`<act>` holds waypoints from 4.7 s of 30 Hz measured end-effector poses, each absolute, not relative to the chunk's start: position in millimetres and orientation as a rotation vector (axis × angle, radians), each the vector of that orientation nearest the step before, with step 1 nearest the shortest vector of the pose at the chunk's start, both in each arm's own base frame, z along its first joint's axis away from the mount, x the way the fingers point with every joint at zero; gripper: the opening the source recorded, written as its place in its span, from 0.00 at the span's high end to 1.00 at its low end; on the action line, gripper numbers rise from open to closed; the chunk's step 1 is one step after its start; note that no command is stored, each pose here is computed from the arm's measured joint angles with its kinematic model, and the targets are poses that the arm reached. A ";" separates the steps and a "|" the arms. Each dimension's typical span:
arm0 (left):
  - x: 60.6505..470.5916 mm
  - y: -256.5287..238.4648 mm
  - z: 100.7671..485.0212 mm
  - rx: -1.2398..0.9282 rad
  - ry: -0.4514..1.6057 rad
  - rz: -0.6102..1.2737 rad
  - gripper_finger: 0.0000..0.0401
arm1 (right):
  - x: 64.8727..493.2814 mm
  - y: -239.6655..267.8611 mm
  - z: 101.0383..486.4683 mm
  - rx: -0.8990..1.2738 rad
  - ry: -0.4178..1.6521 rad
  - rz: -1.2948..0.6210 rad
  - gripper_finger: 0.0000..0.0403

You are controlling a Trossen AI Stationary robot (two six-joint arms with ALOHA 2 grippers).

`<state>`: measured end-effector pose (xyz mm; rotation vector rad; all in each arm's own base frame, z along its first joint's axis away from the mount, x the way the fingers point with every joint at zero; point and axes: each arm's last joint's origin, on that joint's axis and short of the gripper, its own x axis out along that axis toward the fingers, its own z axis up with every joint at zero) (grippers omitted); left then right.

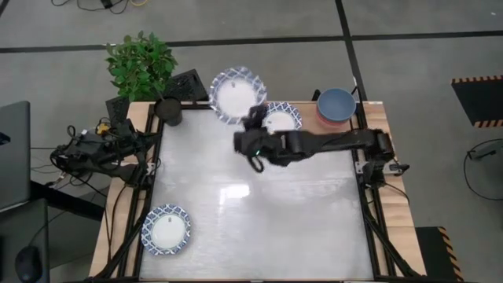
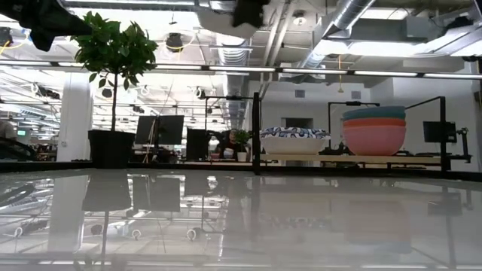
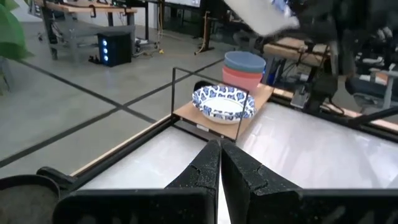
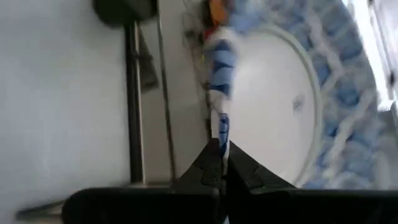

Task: Place and stack bowls onto a shelf
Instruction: Stack the top blue pattern bowl on top of the other blue pattern bowl on the shelf, then stack the blue pattern bowl on top of the other blue pattern bowl on the shelf

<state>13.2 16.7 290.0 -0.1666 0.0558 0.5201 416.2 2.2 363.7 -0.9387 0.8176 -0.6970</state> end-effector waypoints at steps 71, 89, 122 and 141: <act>13.1 16.8 290.1 -0.168 0.054 0.520 1.00 | 307.2 -97.9 254.1 -0.193 1.076 -0.417 0.46; 13.1 16.8 290.2 -0.169 0.054 0.521 1.00 | 373.0 -2.5 296.1 -0.060 0.507 -0.109 0.41; 146.8 -52.1 209.7 -0.378 1.311 -0.123 0.78 | 399.7 18.8 286.9 -0.120 0.668 -0.050 0.41; 163.4 -72.2 177.9 -0.240 1.497 -0.161 0.49 | 398.2 19.2 284.0 -0.114 0.694 -0.050 0.41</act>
